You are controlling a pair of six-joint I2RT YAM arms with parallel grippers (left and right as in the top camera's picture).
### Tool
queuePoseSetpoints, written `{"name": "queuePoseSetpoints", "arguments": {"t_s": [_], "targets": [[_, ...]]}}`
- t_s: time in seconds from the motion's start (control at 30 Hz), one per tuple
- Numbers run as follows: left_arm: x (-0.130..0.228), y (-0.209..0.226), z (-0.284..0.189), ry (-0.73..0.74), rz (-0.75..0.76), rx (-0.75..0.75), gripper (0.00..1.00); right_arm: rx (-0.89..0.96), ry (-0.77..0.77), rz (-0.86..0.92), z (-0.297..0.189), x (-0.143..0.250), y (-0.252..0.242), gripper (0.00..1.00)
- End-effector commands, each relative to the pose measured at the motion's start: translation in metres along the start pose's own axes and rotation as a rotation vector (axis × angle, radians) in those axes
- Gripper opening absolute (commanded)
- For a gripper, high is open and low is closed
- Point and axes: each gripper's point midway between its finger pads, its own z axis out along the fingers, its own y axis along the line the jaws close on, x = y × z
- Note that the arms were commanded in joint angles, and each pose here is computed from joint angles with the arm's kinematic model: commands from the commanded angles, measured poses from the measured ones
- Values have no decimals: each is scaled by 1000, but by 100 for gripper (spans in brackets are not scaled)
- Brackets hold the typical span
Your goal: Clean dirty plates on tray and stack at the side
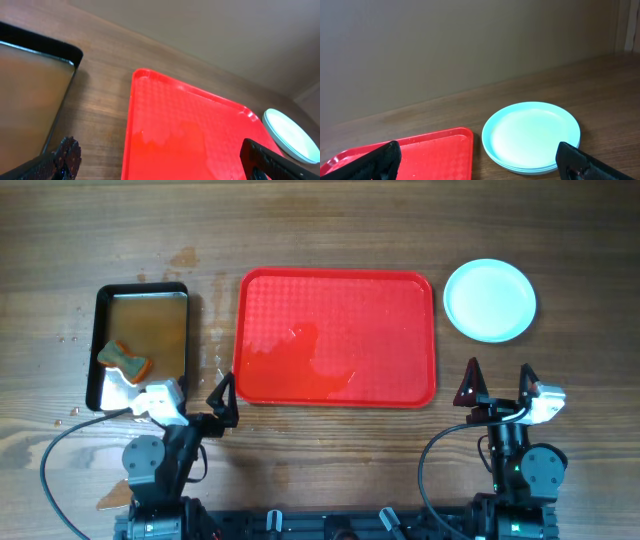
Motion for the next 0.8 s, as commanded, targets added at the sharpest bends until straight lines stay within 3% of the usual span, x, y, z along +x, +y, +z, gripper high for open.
{"name": "queuePoseSetpoints", "arguments": {"t_s": [0.0, 0.37, 0.6, 0.77], "targets": [[-1, -2, 0, -14, 27, 14, 100, 19, -15, -17, -1, -3, -4, 100], [-28, -5, -10, -170, 68, 9, 100, 19, -15, -17, -1, -3, -4, 100], [-30, -3, -11, -184, 76, -7, 100, 19, -15, -17, -1, -3, -4, 99], [-30, -3, -11, -183, 203, -21, 100, 19, -15, -17, -1, -3, -4, 100]]}}
